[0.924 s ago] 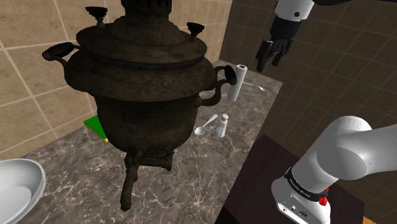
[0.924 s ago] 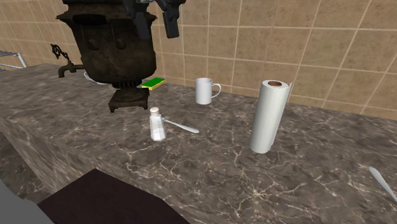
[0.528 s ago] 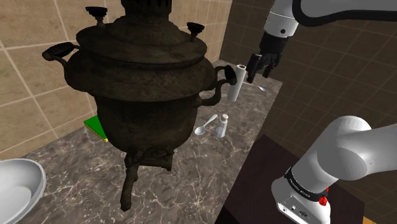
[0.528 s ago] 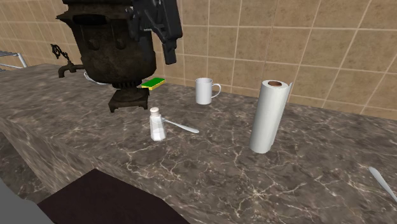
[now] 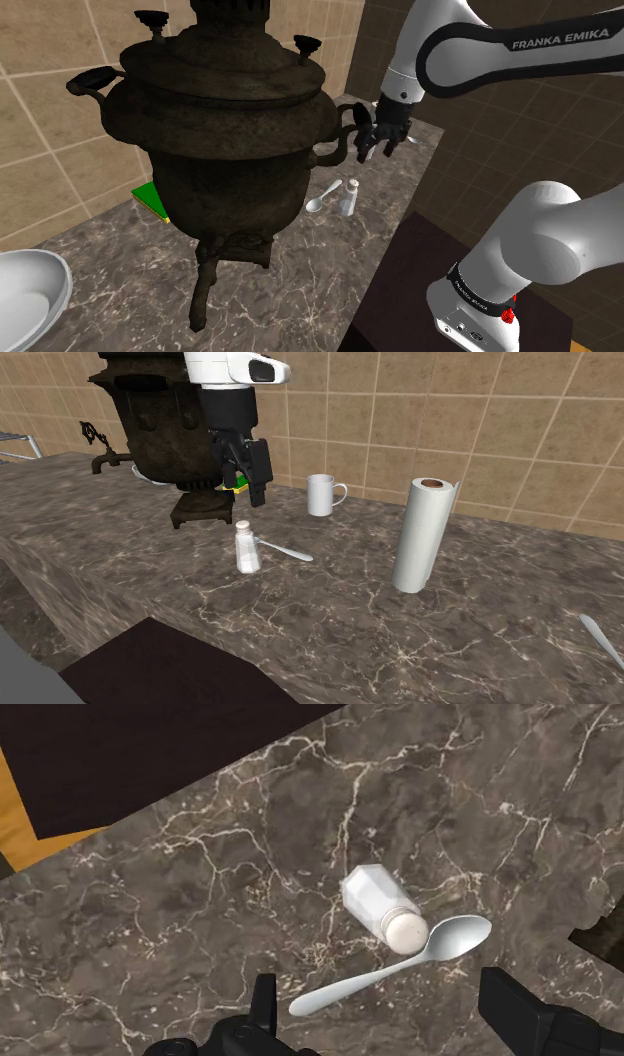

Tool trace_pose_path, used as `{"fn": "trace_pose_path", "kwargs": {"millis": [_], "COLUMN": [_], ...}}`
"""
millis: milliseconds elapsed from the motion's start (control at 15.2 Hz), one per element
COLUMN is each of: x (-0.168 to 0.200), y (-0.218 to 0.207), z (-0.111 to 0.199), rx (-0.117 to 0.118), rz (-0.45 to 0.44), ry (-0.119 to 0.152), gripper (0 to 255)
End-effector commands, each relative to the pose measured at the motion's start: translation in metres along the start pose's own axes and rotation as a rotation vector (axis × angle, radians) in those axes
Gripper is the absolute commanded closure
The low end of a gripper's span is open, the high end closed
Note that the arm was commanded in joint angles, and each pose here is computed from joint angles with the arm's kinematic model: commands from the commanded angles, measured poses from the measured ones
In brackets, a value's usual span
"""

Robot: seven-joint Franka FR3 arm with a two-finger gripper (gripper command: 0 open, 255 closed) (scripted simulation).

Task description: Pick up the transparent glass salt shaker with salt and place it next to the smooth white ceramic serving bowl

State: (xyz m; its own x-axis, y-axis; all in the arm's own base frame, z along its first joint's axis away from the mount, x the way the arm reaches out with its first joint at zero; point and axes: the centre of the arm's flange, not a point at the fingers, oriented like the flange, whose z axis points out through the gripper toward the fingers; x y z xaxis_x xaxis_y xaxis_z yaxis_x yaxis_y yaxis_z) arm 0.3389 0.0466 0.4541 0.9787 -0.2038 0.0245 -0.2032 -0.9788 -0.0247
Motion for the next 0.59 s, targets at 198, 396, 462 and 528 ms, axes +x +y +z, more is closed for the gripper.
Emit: {"fn": "trace_pose_path", "kwargs": {"millis": [198,396,462,528], "x": [0.004,0.004,0.004,0.004], "y": [-0.024,-0.025,-0.025,-0.025], "z": [0.052,0.068,0.074,0.079], "rx": [0.051,0.051,0.051,0.051], "rz": [0.04,0.04,0.04,0.04], "ry": [-0.01,-0.01,-0.01,-0.01], "gripper": [0,0,0,0]}}
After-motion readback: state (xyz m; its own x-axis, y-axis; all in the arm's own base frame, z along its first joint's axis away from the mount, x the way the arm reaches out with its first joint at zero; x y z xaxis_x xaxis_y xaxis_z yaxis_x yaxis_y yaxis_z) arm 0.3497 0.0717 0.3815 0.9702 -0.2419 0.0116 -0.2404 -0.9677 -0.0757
